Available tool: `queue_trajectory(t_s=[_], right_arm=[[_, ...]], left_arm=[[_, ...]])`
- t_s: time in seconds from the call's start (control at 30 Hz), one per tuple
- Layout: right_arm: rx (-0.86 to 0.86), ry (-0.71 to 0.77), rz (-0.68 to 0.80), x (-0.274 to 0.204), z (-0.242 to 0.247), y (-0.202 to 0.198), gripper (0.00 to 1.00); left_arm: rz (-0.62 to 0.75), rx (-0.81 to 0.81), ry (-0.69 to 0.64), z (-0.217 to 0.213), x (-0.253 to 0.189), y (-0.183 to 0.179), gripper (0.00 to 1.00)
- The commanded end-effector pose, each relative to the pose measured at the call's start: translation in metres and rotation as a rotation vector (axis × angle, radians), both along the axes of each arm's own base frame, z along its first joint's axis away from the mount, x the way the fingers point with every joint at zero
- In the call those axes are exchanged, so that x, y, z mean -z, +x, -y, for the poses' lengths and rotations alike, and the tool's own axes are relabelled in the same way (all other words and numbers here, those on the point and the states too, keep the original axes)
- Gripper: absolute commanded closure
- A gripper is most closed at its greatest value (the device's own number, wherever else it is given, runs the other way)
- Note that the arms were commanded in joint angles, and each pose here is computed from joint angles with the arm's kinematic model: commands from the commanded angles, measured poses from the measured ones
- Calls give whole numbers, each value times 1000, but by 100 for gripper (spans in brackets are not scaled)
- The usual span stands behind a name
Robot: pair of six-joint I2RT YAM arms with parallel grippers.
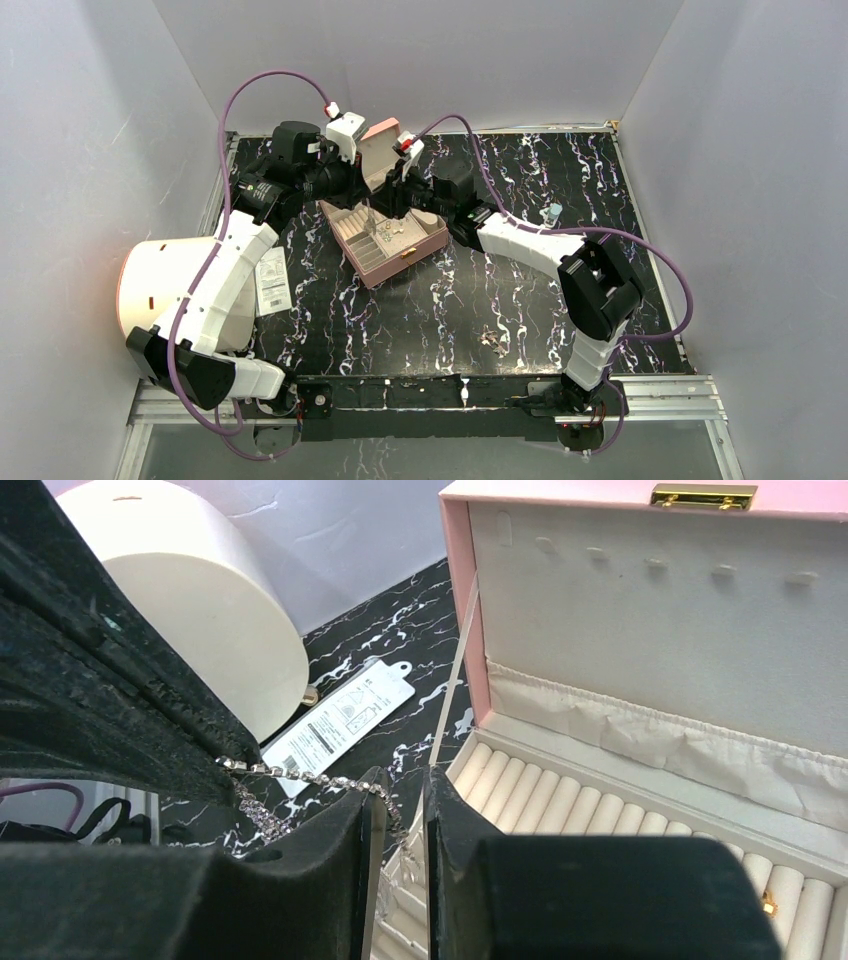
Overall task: Organize the mixed jewelry
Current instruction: Pick up the jewelry from the center of the board.
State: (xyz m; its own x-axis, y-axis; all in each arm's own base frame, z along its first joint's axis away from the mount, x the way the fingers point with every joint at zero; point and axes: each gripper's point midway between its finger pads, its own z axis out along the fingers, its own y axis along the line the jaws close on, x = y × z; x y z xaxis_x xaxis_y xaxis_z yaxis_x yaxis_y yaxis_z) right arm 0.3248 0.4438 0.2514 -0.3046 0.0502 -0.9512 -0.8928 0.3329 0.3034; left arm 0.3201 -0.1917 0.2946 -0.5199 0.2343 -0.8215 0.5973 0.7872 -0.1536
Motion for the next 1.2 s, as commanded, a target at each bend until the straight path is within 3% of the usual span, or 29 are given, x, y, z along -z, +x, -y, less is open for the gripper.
queue_trajectory(t_s=[0.0,0.4,0.5,0.63,1.17], right_arm=[[15,64,69,-24,2,-1,74],[21,44,37,-12,1,1,75],[24,35,30,-11,-1,3,82],[38,17,13,-9,-4,9,100],[179,-66,58,-38,-16,60,100]], left_arm=[[81,-3,-39,0,-31,1,100],[101,-35,-26,-5,-35,6,100],[89,-60,-38,-6,-35,6,100],[92,-94,-27,-12,-34,8,100],[55,-521,-29,-60,9,27,100]])
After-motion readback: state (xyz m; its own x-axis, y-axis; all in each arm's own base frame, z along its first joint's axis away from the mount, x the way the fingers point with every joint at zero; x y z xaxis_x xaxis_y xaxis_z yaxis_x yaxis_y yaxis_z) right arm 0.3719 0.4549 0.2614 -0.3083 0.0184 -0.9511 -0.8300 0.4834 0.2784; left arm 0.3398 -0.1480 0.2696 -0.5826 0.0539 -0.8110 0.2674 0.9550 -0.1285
